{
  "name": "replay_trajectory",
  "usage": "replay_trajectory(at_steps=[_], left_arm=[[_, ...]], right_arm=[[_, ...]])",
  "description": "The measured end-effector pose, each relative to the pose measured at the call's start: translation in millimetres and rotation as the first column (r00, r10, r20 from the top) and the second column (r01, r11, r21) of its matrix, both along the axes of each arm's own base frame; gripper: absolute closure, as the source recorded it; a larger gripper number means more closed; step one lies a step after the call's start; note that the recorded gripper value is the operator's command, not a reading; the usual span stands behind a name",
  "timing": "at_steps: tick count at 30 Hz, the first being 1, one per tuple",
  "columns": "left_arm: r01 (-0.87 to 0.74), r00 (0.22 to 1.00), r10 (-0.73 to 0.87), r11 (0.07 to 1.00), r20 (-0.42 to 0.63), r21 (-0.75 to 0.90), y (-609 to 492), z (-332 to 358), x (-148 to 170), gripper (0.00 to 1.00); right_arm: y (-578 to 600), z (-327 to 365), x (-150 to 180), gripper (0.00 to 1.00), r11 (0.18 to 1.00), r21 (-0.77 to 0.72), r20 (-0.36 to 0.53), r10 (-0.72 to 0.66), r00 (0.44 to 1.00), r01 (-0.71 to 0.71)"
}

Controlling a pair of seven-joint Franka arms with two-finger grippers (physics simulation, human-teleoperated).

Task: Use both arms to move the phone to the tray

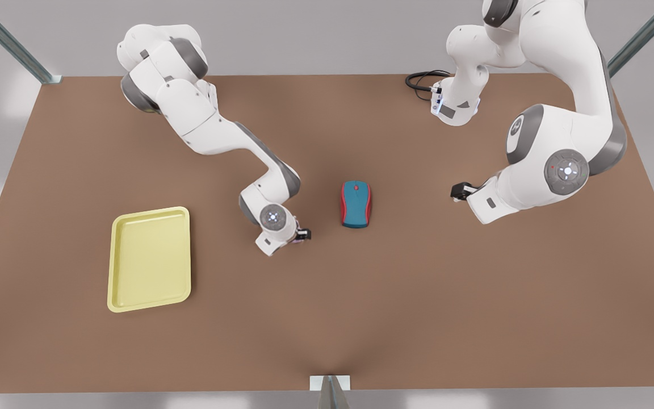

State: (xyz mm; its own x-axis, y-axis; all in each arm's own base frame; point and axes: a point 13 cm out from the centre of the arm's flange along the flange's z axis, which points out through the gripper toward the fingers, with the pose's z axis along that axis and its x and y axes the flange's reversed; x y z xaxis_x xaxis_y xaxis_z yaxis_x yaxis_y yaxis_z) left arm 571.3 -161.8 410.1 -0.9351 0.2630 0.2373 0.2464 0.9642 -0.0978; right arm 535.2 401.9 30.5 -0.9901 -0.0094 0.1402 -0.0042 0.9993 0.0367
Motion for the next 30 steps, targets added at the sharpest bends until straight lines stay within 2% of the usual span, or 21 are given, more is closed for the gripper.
replay_trajectory(at_steps=[7, 15, 16, 18, 20, 26, 30], left_arm=[[0.014, 1.0, -0.014, 1.0, -0.012, -0.001, 0, -8, 1, 0.0], [0.025, 1.0, -0.025, 1.0, -0.013, -0.003, 0, -10, 2, 0.0], [0.026, 1.0, -0.026, 1.0, -0.011, -0.004, 0, -9, 2, 0.0], [0.029, 1.0, -0.029, 1.0, 0.005, -0.009, -1, -2, 5, 0.0], [0.033, 0.999, -0.033, 0.999, 0.012, -0.019, -5, 1, 6, 0.0], [0.026, 0.999, -0.024, 0.998, 0.037, -0.055, -9, 15, 10, 0.0], [0.016, 0.999, -0.013, 0.998, 0.043, -0.056, -2, 21, 10, 0.0]], right_arm=[[-5, -7, -11, 0.0, 1.0, -0.02, -0.01, 0.016, 1.0, -0.016], [-8, -5, -6, 0.02, 1.0, -0.02, -0.003, 0.008, 1.0, -0.008], [-9, -6, -7, 0.04, 1.0, -0.021, -0.004, 0.008, 1.0, -0.009], [-10, -7, -7, 0.21, 1.0, -0.021, -0.007, 0.008, 1.0, -0.008], [-10, -7, -6, 0.29, 1.0, -0.018, -0.007, 0.01, 1.0, -0.01], [-3, 1, 0, 0.31, 1.0, 0.006, 0.003, 0.018, 1.0, -0.018], [-14, 36, 37, 0.3, 1.0, 0.03, 0.06, -0.005, 0.998, 0.004]])
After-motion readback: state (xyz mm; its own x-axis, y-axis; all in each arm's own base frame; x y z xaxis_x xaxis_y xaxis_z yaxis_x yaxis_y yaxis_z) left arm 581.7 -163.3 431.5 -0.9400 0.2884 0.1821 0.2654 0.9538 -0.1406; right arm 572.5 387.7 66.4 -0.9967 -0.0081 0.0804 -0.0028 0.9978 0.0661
